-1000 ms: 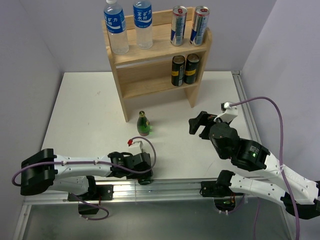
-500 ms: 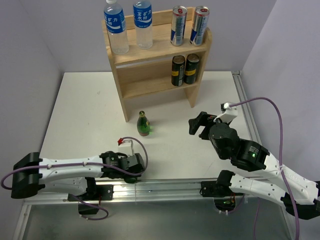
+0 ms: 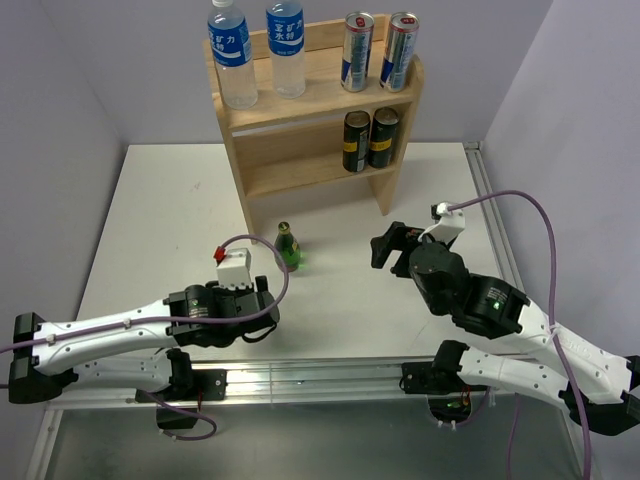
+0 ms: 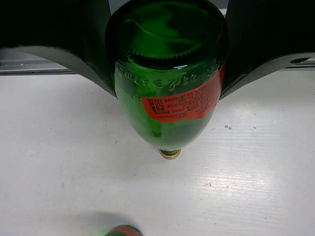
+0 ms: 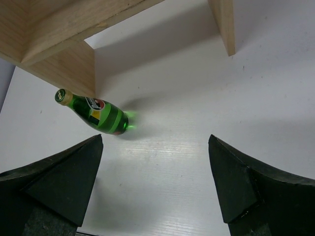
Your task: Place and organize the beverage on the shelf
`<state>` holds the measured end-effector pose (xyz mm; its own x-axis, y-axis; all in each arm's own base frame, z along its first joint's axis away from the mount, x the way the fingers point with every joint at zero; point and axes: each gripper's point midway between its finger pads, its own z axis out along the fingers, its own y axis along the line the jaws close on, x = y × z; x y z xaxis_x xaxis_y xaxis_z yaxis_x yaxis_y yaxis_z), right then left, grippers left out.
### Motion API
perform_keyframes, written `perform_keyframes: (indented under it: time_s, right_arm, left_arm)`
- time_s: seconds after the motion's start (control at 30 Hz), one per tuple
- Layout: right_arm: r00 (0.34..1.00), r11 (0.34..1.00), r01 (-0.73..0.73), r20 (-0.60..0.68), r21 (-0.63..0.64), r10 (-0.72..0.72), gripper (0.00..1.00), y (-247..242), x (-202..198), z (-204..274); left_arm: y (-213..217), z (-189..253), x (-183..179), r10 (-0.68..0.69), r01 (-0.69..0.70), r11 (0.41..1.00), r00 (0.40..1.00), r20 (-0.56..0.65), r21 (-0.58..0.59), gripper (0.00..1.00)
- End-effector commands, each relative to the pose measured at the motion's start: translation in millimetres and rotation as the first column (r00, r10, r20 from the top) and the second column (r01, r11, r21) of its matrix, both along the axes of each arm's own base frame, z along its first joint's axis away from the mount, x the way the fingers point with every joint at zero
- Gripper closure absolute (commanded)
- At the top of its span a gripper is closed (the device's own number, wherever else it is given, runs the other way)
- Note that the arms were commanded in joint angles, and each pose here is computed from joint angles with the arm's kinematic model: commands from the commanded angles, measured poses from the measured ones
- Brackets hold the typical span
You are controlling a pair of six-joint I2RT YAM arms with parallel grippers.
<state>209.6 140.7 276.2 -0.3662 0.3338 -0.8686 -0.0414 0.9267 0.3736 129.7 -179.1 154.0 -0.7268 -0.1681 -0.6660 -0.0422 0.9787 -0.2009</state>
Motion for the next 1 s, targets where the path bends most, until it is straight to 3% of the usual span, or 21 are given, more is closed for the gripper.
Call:
perform_keyframes:
  time_s: [0.0, 0.57, 0.97]
  right_arm:
    - [1.0, 1.0, -0.001, 0.031, 0.027, 0.0, 0.06, 3.6, 2.7, 10.8]
    - [1.0, 0.999, 0.001, 0.023, 0.034, -0.002, 0.06, 0.2, -0.7, 6.4]
    - [1.0, 0.999, 0.014, 0.026, 0.037, -0.015, 0.06, -5.1, -2.0, 2.0]
  left_arm:
    - [0.0, 7.4, 7.6, 0.003, -0.003, 1.0, 0.998, 0.058, -0.007, 1.0]
    - [-18.2, -68.2, -19.6, -0.037, 0.029, 0.997, 0.992, -0.117, -0.069, 1.0]
    - [-31.2, -144.1, -42.4, -0.082, 0.075, 0.997, 0.939, -0.335, -0.033, 1.0]
